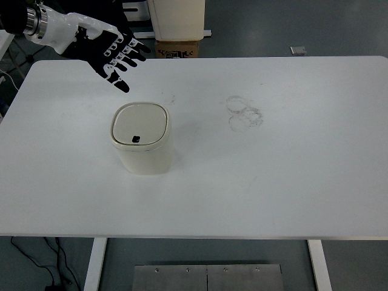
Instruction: Close trash bin
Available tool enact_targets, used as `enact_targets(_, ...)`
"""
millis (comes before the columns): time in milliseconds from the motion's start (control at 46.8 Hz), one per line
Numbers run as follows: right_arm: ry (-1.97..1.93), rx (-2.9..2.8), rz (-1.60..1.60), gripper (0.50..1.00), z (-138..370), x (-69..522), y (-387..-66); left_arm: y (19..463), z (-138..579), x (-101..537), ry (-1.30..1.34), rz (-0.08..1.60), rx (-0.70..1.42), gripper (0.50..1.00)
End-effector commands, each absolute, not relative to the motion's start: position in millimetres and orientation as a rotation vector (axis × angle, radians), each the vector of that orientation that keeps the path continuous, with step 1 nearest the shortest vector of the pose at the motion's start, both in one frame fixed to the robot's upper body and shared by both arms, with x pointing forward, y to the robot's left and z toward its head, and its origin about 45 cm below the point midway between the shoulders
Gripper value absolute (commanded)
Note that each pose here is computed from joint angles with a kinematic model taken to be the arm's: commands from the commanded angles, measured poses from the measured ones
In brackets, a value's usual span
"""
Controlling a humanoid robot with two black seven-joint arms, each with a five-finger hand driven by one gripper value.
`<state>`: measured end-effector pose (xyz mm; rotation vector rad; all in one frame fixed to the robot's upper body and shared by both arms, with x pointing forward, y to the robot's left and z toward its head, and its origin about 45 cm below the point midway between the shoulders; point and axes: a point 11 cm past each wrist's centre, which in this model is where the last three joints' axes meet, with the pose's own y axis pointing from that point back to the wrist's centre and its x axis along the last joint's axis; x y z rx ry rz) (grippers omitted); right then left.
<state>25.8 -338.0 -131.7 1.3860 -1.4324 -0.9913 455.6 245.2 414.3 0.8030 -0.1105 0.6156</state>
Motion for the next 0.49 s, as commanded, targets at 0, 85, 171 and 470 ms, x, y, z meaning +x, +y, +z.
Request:
enact_targets(0,-1.431,1.385,-0.992,0.991,-131.7,25.6,-338.0,254.9,411.8,458.7,-0.073,0.65,0.767,1.0)
enact_targets(85,-1.431,1.385,-0.992,0.991,-131.7,25.6,-338.0,267.7,411.4,460.6,-0.052,0.686,0.739,1.0)
enact_targets(171,-1.431,1.385,-0.992,0.991,-131.7,25.6,-338.0,278.2,409.3,463.7,-0.029,0.719,0.697,1.0)
enact_targets(470,-1.432,1.386,-0.991,0.991,-131.7,25.7,-338.0,318.0,394.4,465.4,0.081,0.829,0.47,1.0)
